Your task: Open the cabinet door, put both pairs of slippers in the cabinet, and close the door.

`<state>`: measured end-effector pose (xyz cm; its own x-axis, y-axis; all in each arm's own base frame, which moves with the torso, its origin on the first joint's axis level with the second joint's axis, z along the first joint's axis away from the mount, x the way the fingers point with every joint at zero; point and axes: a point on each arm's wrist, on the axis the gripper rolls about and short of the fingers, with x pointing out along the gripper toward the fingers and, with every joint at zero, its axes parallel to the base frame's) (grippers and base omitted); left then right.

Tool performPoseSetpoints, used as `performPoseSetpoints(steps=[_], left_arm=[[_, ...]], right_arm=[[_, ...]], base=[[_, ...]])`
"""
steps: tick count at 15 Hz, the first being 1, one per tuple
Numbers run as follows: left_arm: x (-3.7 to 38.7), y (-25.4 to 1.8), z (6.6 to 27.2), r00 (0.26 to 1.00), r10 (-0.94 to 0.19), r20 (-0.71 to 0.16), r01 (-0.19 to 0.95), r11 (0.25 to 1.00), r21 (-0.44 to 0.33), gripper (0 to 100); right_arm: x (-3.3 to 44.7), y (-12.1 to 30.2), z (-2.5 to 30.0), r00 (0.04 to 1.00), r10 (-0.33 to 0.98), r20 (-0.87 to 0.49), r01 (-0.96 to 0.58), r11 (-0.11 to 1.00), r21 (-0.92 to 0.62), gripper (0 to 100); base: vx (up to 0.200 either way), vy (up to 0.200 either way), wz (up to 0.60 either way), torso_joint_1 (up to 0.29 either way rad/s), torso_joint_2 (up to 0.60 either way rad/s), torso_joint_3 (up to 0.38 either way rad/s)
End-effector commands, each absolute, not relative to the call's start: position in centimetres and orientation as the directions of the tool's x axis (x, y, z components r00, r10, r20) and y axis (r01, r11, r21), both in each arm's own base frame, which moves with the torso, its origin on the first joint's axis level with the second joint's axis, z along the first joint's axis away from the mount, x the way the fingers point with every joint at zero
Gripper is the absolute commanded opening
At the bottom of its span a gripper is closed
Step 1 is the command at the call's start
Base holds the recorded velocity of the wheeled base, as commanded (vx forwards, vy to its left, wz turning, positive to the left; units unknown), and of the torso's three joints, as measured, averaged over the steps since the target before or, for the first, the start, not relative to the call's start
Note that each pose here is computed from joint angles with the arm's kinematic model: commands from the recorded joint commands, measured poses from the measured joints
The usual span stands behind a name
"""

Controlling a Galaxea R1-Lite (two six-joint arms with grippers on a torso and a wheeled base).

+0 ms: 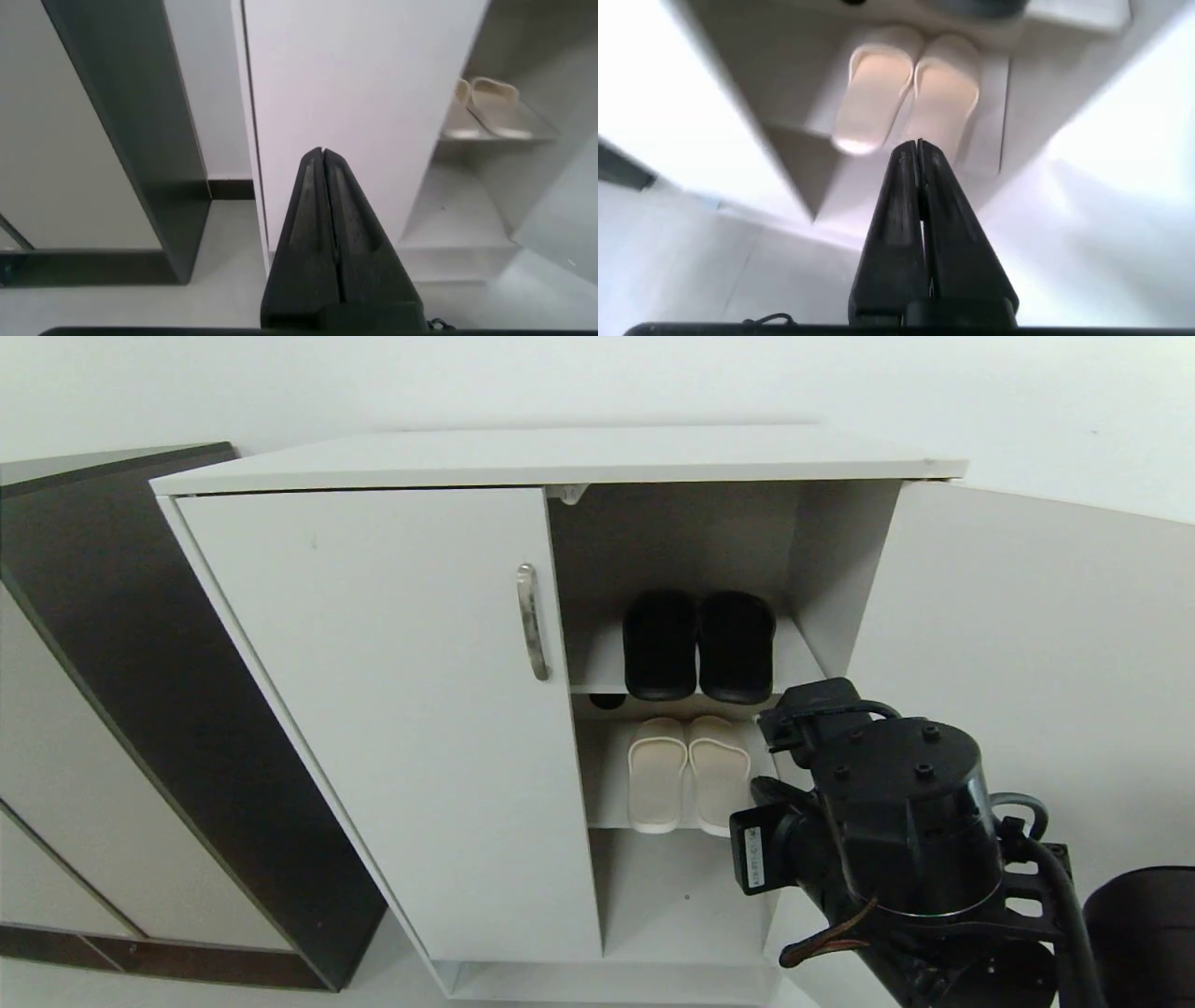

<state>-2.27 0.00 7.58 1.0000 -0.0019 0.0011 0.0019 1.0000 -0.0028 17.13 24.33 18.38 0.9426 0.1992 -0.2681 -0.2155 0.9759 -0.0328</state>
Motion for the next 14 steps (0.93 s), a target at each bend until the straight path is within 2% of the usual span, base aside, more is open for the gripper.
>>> performPoseSetpoints(steps=[1,12,14], left_arm=[[-2.27,0.01,7.58,1.0,0.0,0.002,0.0,1.0,-0.003,0],[-2.27,0.0,7.58,1.0,-0.002,0.002,0.002,1.0,-0.003,0],[-2.27,0.0,7.58,1.0,-0.002,0.002,0.002,1.0,-0.003,0]], right_arm=[[17.18,24.3,18.17,0.942,0.196,-0.273,-0.214,0.976,-0.038,0],[17.55,23.82,17.61,0.946,0.191,-0.261,-0.209,0.977,-0.045,0],[17.55,23.82,17.61,0.946,0.191,-0.261,-0.209,0.977,-0.045,0]], base=[[-0.2,0.0,0.0,-0.002,0.0,0.007],[-0.2,0.0,0.0,0.0,0.0,0.001],[0.0,0.0,0.0,0.0,0.0,0.0]])
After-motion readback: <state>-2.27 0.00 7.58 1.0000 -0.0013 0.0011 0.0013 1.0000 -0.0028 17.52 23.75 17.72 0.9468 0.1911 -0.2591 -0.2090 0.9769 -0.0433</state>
